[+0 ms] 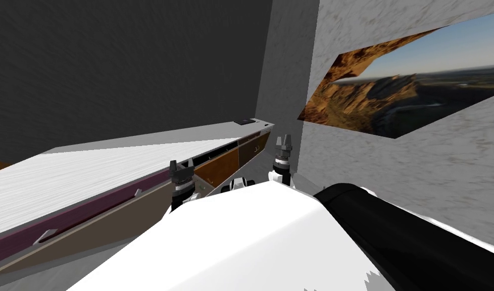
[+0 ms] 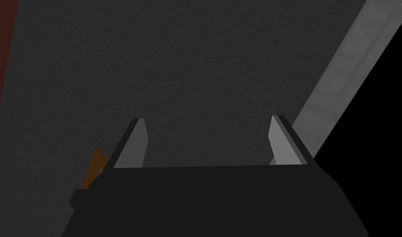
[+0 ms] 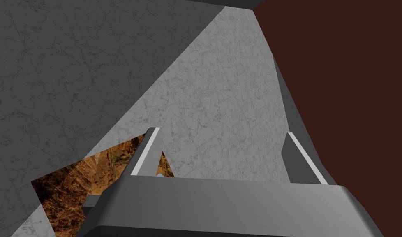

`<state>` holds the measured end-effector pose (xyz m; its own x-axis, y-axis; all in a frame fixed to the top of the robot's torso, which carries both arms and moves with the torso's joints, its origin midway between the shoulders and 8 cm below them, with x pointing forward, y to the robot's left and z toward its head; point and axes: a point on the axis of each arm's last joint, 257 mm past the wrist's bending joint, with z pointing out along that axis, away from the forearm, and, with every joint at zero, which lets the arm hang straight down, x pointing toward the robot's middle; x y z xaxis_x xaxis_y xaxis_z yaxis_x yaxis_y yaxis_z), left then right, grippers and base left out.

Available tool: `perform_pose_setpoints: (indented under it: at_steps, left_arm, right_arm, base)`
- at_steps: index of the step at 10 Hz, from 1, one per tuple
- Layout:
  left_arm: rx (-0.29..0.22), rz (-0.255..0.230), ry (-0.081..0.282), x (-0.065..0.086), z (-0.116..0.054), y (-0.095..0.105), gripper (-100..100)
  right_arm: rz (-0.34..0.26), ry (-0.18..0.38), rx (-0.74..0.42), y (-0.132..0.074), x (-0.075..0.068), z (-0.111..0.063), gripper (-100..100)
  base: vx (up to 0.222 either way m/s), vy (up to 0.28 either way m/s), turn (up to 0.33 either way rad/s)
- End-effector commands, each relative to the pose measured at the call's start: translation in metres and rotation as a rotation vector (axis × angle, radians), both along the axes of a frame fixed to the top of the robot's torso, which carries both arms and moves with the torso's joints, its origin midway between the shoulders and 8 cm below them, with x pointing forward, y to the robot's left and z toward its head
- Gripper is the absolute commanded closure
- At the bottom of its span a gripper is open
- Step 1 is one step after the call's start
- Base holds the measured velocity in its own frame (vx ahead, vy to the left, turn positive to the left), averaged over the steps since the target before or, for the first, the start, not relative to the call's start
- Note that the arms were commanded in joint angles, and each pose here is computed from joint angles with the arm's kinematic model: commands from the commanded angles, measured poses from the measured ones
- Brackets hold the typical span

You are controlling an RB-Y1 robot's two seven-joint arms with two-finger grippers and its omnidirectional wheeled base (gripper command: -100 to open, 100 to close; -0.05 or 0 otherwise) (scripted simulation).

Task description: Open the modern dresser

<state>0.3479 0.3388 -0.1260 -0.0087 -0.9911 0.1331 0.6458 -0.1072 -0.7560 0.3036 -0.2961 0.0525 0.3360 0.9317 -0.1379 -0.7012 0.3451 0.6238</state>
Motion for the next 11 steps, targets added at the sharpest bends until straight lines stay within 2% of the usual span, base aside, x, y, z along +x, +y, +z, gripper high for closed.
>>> perform_pose_setpoints:
  at_steps: [1,11]
  left_arm:
    - [-0.020,-0.004,0.031,0.001,-0.019,0.000,-100]
    - [-0.104,0.012,0.058,-0.018,-0.071,0.014,-100]
  right_arm:
    - [0.000,0.000,0.000,0.000,0.000,0.000,0]
    - [0.000,0.000,0.000,0.000,0.000,0.000,0]
  base:
    - [0.064,-0.103,0.045]
    - [0.068,-0.107,0.071]
